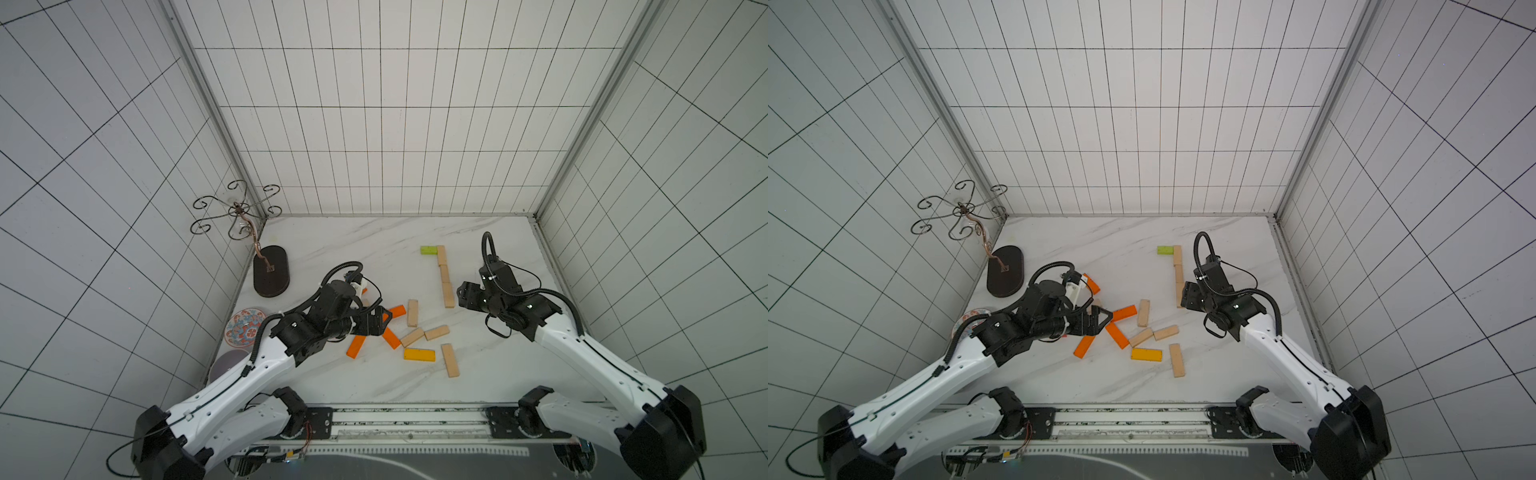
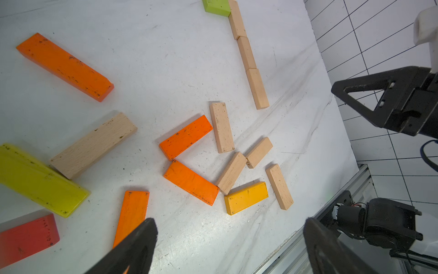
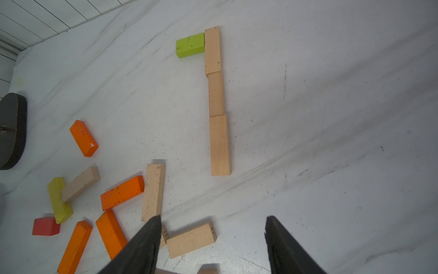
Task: Assemble a giraffe with building blocks
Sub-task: Pick up the building block from the center of the board, then assemble the building block at the center of the board.
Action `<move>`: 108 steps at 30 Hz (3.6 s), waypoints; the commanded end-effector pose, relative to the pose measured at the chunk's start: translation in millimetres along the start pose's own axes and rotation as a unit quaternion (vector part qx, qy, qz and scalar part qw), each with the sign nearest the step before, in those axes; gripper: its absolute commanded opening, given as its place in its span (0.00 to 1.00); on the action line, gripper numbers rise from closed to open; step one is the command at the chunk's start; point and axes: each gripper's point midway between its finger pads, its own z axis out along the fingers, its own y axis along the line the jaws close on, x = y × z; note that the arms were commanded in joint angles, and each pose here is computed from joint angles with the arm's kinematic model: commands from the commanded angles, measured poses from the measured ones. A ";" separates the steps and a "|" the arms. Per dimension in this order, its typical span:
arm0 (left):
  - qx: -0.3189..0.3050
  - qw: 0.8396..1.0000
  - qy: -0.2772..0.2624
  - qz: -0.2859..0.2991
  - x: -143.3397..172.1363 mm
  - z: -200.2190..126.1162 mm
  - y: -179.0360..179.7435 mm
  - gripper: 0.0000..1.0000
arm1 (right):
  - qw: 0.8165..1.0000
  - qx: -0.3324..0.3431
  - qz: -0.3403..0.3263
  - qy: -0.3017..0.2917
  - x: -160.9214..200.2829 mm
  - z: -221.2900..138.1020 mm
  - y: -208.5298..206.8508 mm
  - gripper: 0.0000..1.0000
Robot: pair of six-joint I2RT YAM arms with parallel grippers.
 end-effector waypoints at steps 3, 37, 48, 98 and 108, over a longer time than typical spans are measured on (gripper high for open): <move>-0.010 1.000 -0.018 -0.020 1.0 -4.4 -0.3 0.96 | 0.998 -0.018 0.021 0.050 27.5 -6.5 -0.1 0.69; -0.030 0.998 0.020 -0.046 66.6 16.1 -11.6 0.96 | 0.953 0.070 -0.111 0.274 206.3 -0.1 -20.7 0.56; -0.025 0.999 0.002 -0.045 66.2 21.8 -13.2 0.96 | 0.933 0.106 -0.149 0.310 225.4 15.9 -35.0 0.49; -0.016 0.999 -0.025 0.042 -49.9 6.5 -20.4 0.97 | 0.791 0.219 0.572 0.012 -43.4 102.9 -67.7 0.00; -0.002 0.999 -0.030 0.040 -48.2 -8.6 -25.5 0.97 | 0.766 0.252 0.591 -0.008 -23.7 110.2 -60.9 0.00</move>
